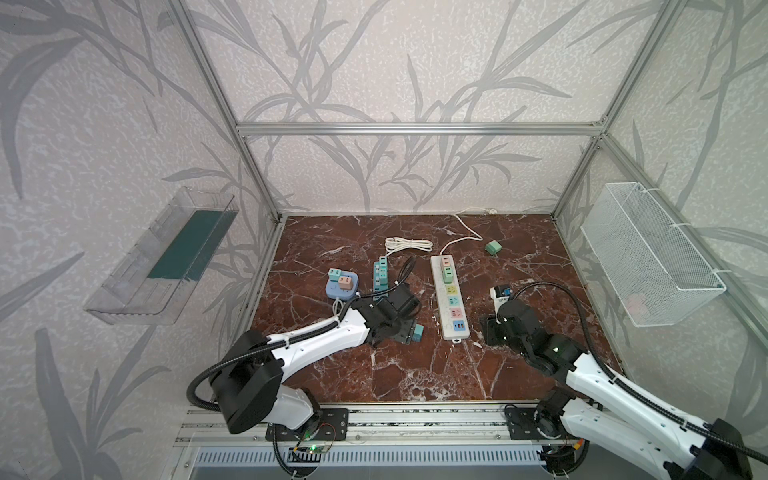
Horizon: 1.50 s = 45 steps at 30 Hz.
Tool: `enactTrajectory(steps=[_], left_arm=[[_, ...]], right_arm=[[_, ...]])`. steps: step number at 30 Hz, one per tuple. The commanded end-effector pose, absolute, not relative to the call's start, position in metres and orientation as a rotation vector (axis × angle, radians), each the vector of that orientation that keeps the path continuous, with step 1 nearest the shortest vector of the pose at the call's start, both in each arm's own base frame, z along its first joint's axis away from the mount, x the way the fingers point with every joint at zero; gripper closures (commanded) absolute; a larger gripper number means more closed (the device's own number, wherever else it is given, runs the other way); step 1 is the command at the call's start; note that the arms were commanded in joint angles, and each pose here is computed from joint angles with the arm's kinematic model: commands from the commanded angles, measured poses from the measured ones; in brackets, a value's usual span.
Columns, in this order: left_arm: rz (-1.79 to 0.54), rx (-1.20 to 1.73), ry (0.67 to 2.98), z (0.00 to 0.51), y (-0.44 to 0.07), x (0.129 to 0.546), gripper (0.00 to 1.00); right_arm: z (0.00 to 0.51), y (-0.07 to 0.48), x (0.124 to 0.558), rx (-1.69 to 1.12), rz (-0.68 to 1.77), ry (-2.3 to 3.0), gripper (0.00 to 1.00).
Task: Insert the plug
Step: 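Grasp the teal adapter with the left gripper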
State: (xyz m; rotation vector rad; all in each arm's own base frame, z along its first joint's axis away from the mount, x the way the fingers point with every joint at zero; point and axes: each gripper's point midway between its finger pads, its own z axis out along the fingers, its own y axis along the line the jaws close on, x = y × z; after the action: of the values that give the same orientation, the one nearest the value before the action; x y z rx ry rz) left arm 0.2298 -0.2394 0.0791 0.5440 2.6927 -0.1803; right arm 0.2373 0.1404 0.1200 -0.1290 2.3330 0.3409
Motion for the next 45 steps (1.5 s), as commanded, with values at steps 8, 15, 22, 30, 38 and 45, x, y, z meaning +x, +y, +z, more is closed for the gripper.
enactTrajectory(steps=[8, 15, 22, 30, 38, 45], left_arm=[[-0.098, 0.797, 2.77, 0.058, -0.275, 0.218, 0.24], [-0.041, 0.803, 2.789, 0.035, -0.277, 0.224, 0.29], [-0.005, 0.775, 2.783, 0.022, -0.277, 0.231, 0.35], [0.055, 0.736, 2.753, 0.024, -0.276, 0.244, 0.35], [0.07, 0.725, 2.761, 0.017, -0.275, 0.245, 0.43], [0.043, 0.709, 2.74, 0.023, -0.272, 0.243, 0.54]], right_arm=[[0.108, 0.147, 0.232, -0.148, 0.396, 2.363, 0.51], [0.109, 0.147, 0.232, -0.15, 0.396, 2.362, 0.5], [0.107, 0.148, 0.231, -0.155, 0.401, 2.369, 0.5], [0.115, 0.139, 0.232, -0.101, 0.38, 2.336, 0.47], [0.114, 0.134, 0.227, -0.093, 0.371, 2.336, 0.47], [0.119, 0.135, 0.227, -0.095, 0.385, 2.326, 0.47]])
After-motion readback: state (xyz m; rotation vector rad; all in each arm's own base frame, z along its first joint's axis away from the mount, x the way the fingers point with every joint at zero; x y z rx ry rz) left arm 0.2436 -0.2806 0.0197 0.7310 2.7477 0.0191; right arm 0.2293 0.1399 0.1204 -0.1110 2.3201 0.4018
